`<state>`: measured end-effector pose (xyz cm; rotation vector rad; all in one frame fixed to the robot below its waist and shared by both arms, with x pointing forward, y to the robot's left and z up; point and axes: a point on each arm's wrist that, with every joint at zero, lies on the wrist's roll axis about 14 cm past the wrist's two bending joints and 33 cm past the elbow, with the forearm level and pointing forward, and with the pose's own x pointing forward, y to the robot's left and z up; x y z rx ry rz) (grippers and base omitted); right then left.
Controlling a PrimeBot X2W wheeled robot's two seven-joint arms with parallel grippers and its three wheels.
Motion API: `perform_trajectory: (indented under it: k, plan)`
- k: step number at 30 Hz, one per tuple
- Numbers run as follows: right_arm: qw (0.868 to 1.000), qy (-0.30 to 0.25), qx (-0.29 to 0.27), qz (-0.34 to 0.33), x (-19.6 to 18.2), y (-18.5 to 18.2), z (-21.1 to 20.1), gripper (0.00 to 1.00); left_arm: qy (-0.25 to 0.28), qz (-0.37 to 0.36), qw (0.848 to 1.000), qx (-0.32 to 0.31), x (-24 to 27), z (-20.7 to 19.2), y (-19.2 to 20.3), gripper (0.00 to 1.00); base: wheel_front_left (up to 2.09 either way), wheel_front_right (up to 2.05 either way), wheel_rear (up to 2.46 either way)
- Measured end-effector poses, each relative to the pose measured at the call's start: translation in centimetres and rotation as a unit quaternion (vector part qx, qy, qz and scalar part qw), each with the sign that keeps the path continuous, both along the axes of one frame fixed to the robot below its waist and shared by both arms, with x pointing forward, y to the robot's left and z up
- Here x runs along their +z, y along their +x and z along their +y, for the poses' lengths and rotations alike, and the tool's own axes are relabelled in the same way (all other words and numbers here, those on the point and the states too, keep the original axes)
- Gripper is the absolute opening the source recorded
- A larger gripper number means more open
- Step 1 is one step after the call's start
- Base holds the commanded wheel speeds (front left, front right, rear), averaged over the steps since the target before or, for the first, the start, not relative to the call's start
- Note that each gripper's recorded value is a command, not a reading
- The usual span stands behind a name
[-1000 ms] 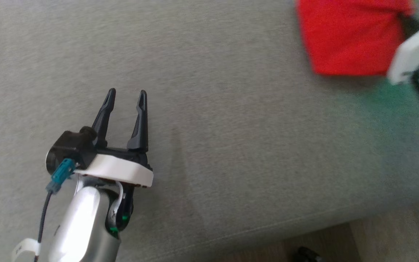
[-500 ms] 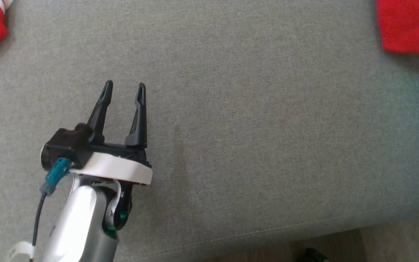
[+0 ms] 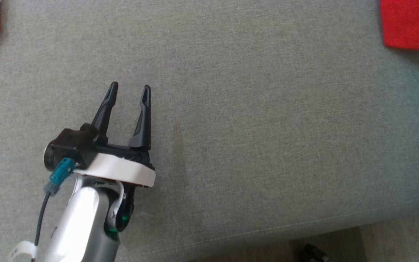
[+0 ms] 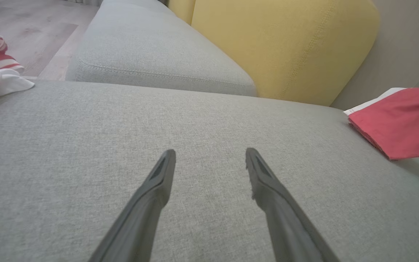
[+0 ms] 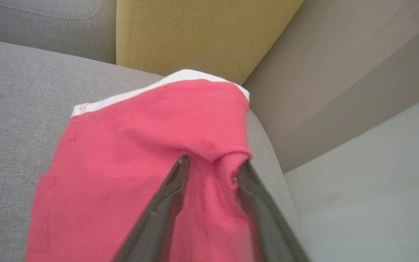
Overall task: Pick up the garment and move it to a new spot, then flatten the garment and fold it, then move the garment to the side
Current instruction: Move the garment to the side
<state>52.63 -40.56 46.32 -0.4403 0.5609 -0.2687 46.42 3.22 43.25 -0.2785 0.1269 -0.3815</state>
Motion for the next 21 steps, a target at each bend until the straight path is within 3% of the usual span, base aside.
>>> perform_trajectory:
  k: [21]
  plan:
    - [0.999,-0.040,-0.003,-0.010,0.9,-0.1,-0.2,1.00,0.003,-0.005,1.000,-0.004,0.3,-0.2,0.0,1.00,0.00,0.00,0.00]
